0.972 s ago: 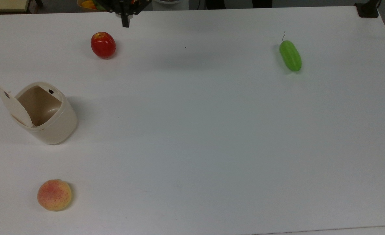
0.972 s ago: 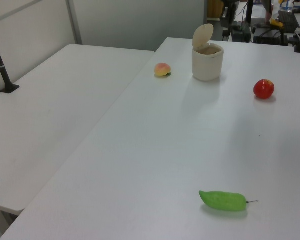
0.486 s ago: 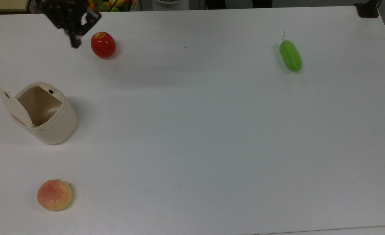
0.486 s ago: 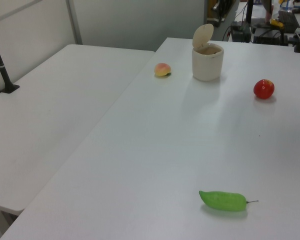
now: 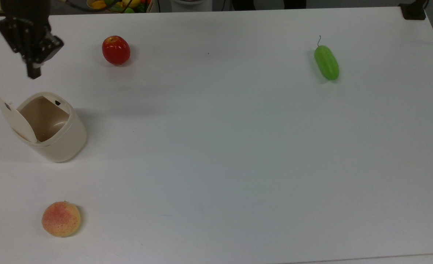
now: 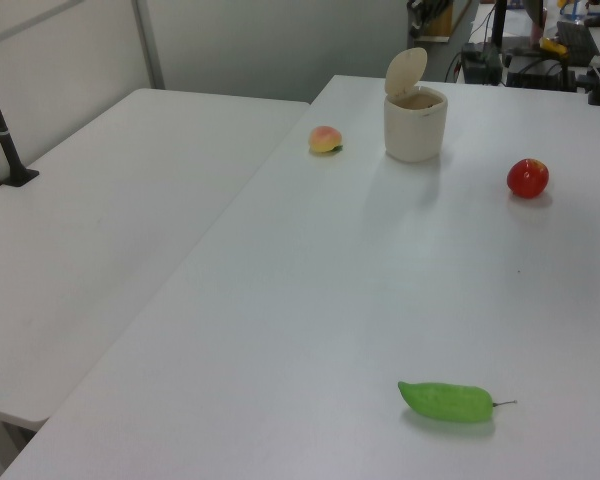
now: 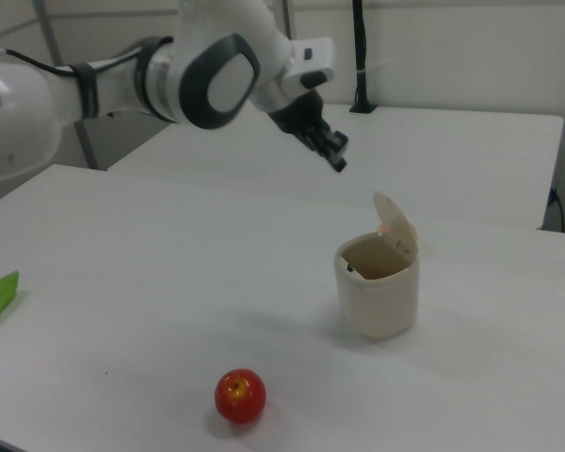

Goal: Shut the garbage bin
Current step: 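Move the gripper toward the open lid of the cream bin, then push the raised lid down toward the bin rim with the gripper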

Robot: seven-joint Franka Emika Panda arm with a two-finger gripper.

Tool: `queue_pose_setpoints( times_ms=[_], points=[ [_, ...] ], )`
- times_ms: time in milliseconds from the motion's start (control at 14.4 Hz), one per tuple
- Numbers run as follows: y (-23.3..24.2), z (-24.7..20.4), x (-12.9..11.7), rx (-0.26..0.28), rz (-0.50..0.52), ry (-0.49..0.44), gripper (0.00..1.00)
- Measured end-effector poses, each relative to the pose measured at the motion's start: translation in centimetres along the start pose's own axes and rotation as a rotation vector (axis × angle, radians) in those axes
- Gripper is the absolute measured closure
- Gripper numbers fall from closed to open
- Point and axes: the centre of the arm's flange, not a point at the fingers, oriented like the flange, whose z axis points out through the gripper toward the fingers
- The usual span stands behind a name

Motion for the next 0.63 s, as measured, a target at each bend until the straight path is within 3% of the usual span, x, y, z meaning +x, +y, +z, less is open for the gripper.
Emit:
queue_pose_setpoints(
  times_ms=[625],
  points=[
    [5.3, 6.3, 1.3, -0.022, 0.074, 0.181, 0.99]
  ],
)
